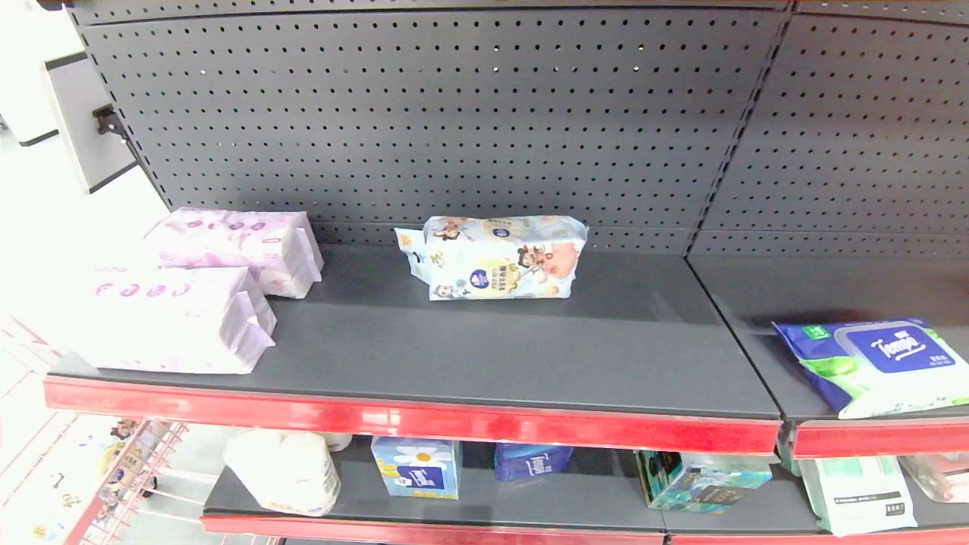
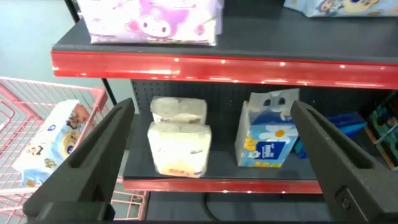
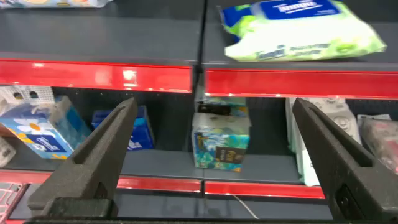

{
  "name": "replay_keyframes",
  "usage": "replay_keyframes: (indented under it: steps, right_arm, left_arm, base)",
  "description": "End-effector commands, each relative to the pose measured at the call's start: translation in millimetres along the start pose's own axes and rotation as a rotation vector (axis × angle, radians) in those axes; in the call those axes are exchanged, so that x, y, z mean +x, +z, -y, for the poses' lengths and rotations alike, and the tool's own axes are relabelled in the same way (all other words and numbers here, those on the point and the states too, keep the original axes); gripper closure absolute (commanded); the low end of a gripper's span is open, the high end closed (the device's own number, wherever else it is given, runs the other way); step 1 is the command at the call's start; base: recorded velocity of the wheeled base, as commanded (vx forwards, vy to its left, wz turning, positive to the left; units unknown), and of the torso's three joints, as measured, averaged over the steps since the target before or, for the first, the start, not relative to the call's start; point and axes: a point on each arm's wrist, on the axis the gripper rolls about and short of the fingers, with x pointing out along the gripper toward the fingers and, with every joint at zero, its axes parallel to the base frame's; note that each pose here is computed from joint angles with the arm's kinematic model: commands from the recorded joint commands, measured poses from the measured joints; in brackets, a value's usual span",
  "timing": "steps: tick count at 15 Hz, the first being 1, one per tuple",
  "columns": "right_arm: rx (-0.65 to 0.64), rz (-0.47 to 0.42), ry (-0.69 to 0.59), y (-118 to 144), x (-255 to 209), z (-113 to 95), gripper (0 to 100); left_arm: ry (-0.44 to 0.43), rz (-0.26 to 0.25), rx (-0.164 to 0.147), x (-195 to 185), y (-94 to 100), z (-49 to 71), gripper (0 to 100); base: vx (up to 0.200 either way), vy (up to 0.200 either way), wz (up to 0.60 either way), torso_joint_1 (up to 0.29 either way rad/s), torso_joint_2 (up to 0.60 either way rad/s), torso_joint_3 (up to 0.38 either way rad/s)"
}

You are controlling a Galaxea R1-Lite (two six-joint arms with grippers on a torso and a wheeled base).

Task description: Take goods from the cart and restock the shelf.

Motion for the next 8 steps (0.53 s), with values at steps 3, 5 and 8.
replay_keyframes:
  steps: [3,5,8]
  right_arm:
    - [-0.001,0.0,0.0,0.2,0.0,0.0,0]
    - [-0.001,0.0,0.0,0.2,0.0,0.0,0]
    - [0.001,0.0,0.0,0.2,0.0,0.0,0]
  left_arm:
    - [0.0,-0.001,0.0,0.0,0.0,0.0,0]
    - [0.0,-0.001,0.0,0.0,0.0,0.0,0]
    - [0.0,0.001,0.0,-0.1,0.4,0.0,0]
  base:
    - [0.0,0.2,0.0,0.005,0.0,0.002]
    - [0.0,0.2,0.0,0.0,0.0,0.007]
    - [0.0,0.2,0.0,0.001,0.0,0.001]
